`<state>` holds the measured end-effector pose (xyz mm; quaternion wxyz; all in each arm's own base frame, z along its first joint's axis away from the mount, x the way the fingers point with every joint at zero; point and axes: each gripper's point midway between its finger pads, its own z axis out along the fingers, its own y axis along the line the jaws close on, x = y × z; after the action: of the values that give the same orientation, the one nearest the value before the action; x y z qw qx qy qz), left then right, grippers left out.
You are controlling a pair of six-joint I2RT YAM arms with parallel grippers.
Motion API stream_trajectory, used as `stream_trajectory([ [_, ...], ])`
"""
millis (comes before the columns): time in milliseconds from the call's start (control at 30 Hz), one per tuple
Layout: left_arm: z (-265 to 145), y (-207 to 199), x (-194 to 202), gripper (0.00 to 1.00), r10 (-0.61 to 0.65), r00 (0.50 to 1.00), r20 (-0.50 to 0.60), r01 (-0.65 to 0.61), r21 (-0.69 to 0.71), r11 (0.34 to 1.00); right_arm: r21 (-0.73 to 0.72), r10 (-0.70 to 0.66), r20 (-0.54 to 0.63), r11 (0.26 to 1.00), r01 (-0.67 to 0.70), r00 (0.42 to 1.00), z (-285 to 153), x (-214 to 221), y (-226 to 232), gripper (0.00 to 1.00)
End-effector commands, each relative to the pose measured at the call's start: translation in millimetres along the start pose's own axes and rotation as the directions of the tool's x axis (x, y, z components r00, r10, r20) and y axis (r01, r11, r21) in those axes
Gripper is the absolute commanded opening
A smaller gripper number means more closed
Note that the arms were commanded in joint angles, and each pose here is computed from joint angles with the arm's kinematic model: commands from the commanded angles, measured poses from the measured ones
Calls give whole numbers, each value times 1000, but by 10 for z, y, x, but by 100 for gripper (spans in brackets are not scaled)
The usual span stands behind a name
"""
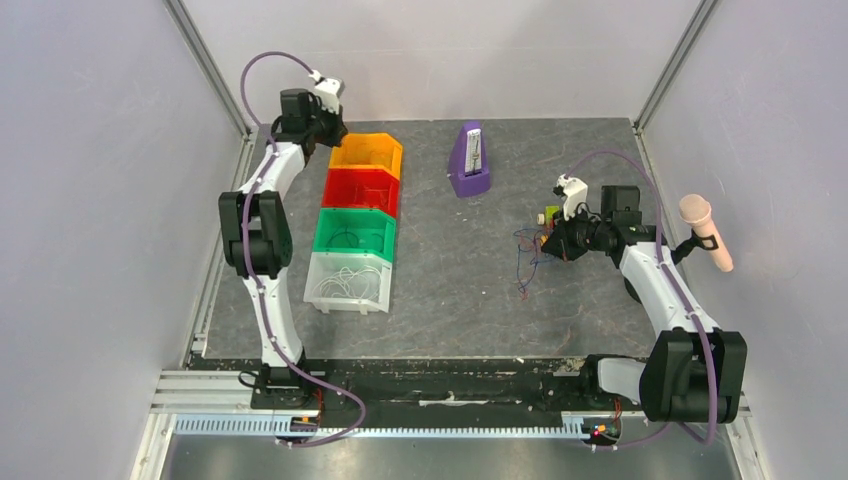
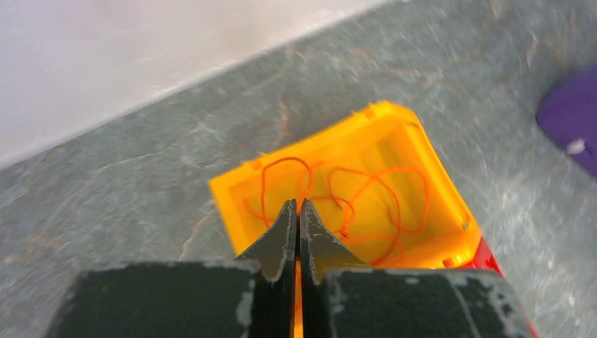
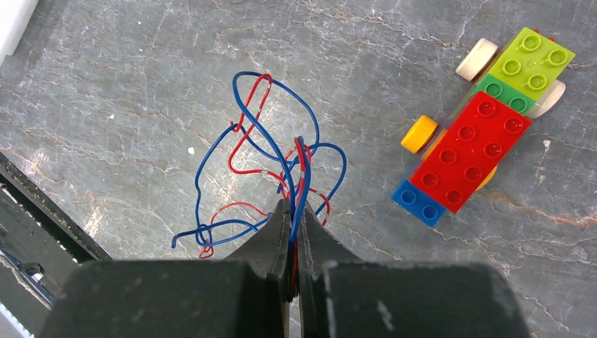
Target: Untangle the cables
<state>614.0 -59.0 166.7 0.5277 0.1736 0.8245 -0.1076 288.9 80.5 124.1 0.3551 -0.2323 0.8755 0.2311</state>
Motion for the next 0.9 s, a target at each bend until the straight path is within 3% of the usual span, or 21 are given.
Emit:
stream_trajectory([
  [0,3,-359,113,2,222,974,34,-225,164,960,22,-23,25,1000,22,999,-53,-170,-33,0],
  [400,339,-354,748,2,319,920,-226,-270,224,936,27,-11,23,1000,11,1000,-45,-207,-55,0],
  [600,327,-362,773,2,316,909,-271,-258,231,938,17,-12,21,1000,12,1000,-21,-213,-33,0],
  [733,184,-412,404,17,266,939,-216,-222,209,952,3,-22,28,1000,22,999,10,-227,-3,0],
  [867,-35,-451,-147,45,251,960,-125,-227,180,957,-16,-35,39,999,36,999,41,-257,32,0],
])
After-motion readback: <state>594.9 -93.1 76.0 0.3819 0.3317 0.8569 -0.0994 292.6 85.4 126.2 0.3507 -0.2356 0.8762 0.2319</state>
